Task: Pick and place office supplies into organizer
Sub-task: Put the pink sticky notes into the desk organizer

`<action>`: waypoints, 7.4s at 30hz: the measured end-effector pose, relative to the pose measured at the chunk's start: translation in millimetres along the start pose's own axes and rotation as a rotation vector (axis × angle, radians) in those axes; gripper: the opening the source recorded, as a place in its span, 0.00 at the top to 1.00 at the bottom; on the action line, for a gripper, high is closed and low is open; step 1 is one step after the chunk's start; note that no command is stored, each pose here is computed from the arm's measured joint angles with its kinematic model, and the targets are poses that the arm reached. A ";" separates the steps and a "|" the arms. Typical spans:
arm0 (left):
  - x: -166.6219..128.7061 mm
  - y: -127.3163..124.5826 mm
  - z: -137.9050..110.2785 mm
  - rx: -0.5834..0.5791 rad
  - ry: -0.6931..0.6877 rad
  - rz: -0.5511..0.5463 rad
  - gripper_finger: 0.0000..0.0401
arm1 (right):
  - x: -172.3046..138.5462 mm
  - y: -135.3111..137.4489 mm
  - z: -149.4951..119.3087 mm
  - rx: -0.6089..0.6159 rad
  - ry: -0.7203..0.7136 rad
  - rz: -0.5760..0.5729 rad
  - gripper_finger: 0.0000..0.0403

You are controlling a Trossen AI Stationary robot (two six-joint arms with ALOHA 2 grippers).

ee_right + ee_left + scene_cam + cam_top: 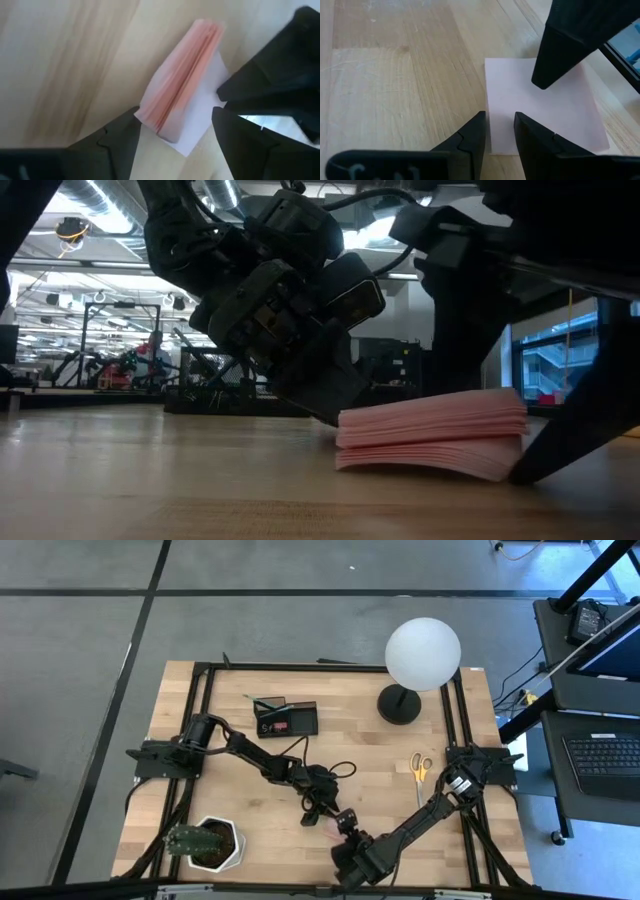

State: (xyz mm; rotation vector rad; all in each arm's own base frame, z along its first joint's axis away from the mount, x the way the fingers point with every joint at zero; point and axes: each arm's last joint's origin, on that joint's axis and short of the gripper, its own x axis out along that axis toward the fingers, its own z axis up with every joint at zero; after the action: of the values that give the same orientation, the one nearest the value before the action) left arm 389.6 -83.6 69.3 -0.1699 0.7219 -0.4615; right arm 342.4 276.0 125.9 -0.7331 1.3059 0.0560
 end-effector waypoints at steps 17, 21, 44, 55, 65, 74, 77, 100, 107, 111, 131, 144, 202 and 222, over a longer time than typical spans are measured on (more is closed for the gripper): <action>0.0 0.1 -0.4 0.014 0.004 0.001 0.76 | 2.0 -3.2 -2.7 -0.152 0.023 -0.071 0.44; 0.0 0.1 -0.4 0.014 0.004 0.001 0.76 | 4.1 -7.1 -0.9 -0.121 0.015 -0.075 0.48; 0.0 -0.1 -0.4 0.007 0.004 0.001 0.76 | 9.6 -17.9 8.3 0.209 -0.092 -0.232 0.54; 0.1 -0.1 -0.4 0.006 0.004 0.002 0.76 | 6.0 -18.9 9.8 0.326 -0.099 -0.186 0.54; -0.1 0.5 -0.3 -0.013 0.003 0.004 0.76 | -0.5 -24.3 14.0 0.484 -0.101 -0.118 0.55; -0.2 0.8 -0.2 -0.014 0.003 0.004 0.76 | 1.2 -25.3 10.6 0.481 -0.061 -0.102 0.70; -0.2 0.8 -0.2 -0.014 0.003 0.004 0.76 | 1.0 -24.8 10.5 0.479 -0.061 -0.101 0.76; -47.1 -15.6 23.8 0.070 0.112 0.096 0.76 | -10.0 -27.5 6.4 0.412 0.009 -0.110 0.97; -115.0 -42.6 64.1 0.166 0.053 0.162 0.76 | -34.8 -44.5 3.4 0.394 0.063 -0.230 0.97; -165.5 -61.1 87.1 0.234 -0.064 0.234 0.76 | -47.3 -60.9 2.2 0.364 0.079 -0.328 0.97; -291.8 -94.5 48.2 0.269 -0.353 0.461 0.76 | -37.0 -195.6 -19.5 0.160 0.155 -0.432 0.97; -315.1 -91.2 9.8 0.203 -0.438 0.614 0.76 | 25.7 -271.6 -65.8 0.067 -0.230 -0.382 0.98; -296.3 -78.3 -22.6 0.145 -0.351 0.689 0.76 | 139.9 -329.6 -104.2 0.266 -0.347 -0.289 0.89; -296.2 -78.2 -23.0 0.145 -0.345 0.689 0.76 | 139.5 -330.4 -103.6 0.221 -0.347 -0.305 0.74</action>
State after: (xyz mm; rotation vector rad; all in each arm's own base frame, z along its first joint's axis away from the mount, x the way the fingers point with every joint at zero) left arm 152.7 -15.7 252.8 0.1364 0.3676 0.1749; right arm 438.1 -84.3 146.0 -0.6898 0.8443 -0.1969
